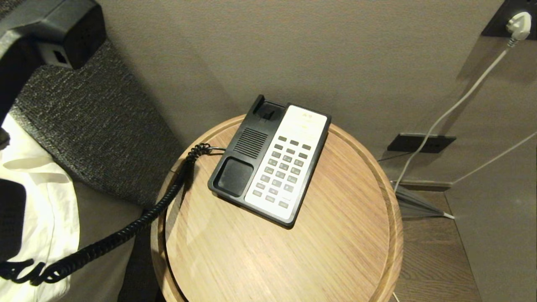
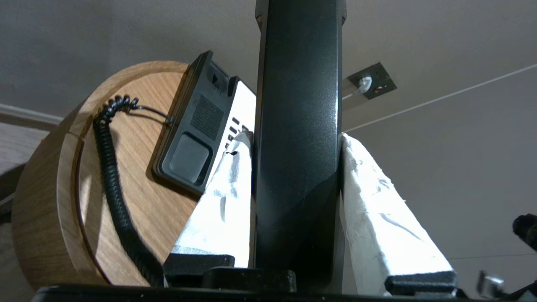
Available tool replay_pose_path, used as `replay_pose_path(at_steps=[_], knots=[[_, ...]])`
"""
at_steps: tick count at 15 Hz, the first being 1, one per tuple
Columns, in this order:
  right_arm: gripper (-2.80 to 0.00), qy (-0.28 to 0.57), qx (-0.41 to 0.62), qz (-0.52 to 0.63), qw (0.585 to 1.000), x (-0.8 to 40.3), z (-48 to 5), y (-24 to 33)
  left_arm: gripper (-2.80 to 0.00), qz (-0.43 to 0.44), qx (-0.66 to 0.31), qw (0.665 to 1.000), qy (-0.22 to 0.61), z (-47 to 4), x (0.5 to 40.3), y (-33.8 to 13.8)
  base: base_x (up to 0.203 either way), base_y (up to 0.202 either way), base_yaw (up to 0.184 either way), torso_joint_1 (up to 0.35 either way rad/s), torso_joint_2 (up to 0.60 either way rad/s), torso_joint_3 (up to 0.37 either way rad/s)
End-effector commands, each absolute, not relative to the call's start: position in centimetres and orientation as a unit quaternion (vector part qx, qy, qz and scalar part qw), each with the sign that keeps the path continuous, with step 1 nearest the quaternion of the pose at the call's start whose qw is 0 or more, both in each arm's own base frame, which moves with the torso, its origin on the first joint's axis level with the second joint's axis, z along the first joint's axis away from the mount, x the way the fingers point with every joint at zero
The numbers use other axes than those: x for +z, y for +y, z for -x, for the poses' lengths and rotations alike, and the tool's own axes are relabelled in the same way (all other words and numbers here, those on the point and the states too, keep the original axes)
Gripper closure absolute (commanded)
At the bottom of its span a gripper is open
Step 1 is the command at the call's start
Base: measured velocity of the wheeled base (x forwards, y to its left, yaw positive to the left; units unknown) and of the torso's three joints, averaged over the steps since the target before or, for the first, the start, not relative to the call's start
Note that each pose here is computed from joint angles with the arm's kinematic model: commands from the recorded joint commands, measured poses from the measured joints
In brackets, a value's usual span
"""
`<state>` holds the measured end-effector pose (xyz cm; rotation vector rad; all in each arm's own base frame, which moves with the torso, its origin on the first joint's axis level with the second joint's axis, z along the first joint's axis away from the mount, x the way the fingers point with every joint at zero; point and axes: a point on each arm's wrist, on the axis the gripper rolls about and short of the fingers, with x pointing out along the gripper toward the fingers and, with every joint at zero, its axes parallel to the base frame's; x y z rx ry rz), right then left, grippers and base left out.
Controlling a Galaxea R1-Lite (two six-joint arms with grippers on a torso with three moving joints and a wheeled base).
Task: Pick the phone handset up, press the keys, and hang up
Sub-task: Dial the number
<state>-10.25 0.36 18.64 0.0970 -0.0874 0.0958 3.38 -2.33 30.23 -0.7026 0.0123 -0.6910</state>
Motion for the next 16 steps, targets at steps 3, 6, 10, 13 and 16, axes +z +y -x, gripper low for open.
replay_pose_path(at_steps=[3,6,10,13,16], knots=[[0.0,0.056,0.082,-0.081,0.992,26.0,2.3,0.5,0.0,0.339,-0.327,0.882,0.01,-3.7,30.2,-2.5,0.0,0.0,0.0,0.0,0.0,0.0],[0.0,0.149,0.077,-0.092,0.982,28.3,-8.2,0.3,0.0,0.352,-0.327,0.877,0.014,-4.0,30.3,-2.7,0.0,0.0,0.0,0.0,0.0,0.0],[0.0,0.185,0.117,-0.067,0.974,29.4,-18.3,3.6,0.0,0.352,-0.325,0.877,0.02,-4.3,30.3,-2.9,0.0,0.0,0.0,0.0,0.0,0.0],[0.0,0.193,0.174,-0.052,0.964,29.0,-21.8,10.4,0.0,0.353,-0.324,0.877,0.022,-4.4,30.1,-2.9,0.0,0.0,0.0,0.0,0.0,0.0],[0.0,0.172,0.194,-0.066,0.963,29.9,-22.7,15.7,0.0,0.353,-0.323,0.878,0.024,-4.4,30.1,-2.9,0.0,0.0,0.0,0.0,0.0,0.0]])
